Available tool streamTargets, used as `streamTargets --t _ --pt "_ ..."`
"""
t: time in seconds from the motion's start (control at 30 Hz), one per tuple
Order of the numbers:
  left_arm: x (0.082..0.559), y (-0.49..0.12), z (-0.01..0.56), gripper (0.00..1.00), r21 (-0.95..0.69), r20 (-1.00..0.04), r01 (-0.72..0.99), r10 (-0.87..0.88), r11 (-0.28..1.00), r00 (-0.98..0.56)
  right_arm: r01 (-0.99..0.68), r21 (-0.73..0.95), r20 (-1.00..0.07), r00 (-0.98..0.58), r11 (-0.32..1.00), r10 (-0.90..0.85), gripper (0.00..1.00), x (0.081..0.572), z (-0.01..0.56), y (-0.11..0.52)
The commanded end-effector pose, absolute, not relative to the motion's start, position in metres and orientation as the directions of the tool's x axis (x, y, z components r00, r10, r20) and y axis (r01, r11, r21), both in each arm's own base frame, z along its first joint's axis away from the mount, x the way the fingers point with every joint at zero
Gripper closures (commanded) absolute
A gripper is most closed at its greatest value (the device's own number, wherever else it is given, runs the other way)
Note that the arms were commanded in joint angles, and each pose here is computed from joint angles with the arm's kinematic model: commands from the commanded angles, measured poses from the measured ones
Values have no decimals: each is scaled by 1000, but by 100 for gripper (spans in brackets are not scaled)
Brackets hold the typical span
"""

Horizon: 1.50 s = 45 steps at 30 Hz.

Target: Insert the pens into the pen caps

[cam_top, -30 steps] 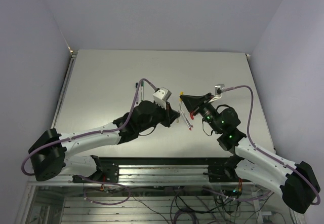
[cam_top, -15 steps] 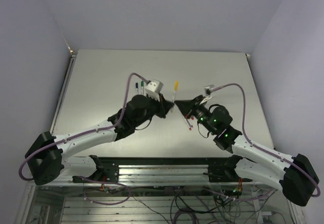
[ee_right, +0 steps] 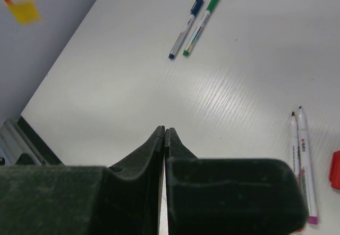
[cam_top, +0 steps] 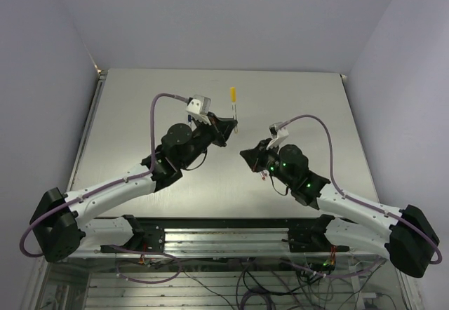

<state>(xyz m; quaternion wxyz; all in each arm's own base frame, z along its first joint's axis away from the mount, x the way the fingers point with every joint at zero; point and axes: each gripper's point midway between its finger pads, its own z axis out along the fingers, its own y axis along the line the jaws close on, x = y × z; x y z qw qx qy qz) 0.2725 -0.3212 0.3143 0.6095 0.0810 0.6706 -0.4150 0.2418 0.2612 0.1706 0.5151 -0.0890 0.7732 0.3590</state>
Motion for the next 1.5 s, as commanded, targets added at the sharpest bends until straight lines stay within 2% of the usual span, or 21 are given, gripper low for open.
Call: streamTargets --t 0.0,0.2,0.3,0.4,0.63,0.87,1.07,1.47 --pt "284 -301 293 93 -420 -908 520 -338 744 -249 -439 409 -892 -376 800 250 94 259 190 244" --pt "320 -282 221 93 -375 -894 357 -232 856 -383 -286 419 -882 -355 862 311 73 262 187 210" --pt "339 -270 183 93 -359 -860 267 -206 894 -466 -199 415 -877 -346 888 332 51 262 182 191" --pt "357 -264 158 93 -319 -844 215 -173 923 -508 -115 399 -877 -337 910 342 37 262 180 173" --pt "400 -253 125 93 -228 -801 113 -121 967 -586 -73 360 -887 -335 930 317 36 261 184 161" --pt "427 -237 79 93 -150 -714 47 -75 988 -697 -39 365 -887 -316 930 336 38 259 184 151" --pt "431 -235 48 93 -100 -647 37 -37 994 -761 -25 361 -888 -313 932 336 39 260 183 149" --pt "427 -227 17 93 -56 -602 19 -19 998 -798 -42 369 -885 -320 929 337 41 260 180 154"
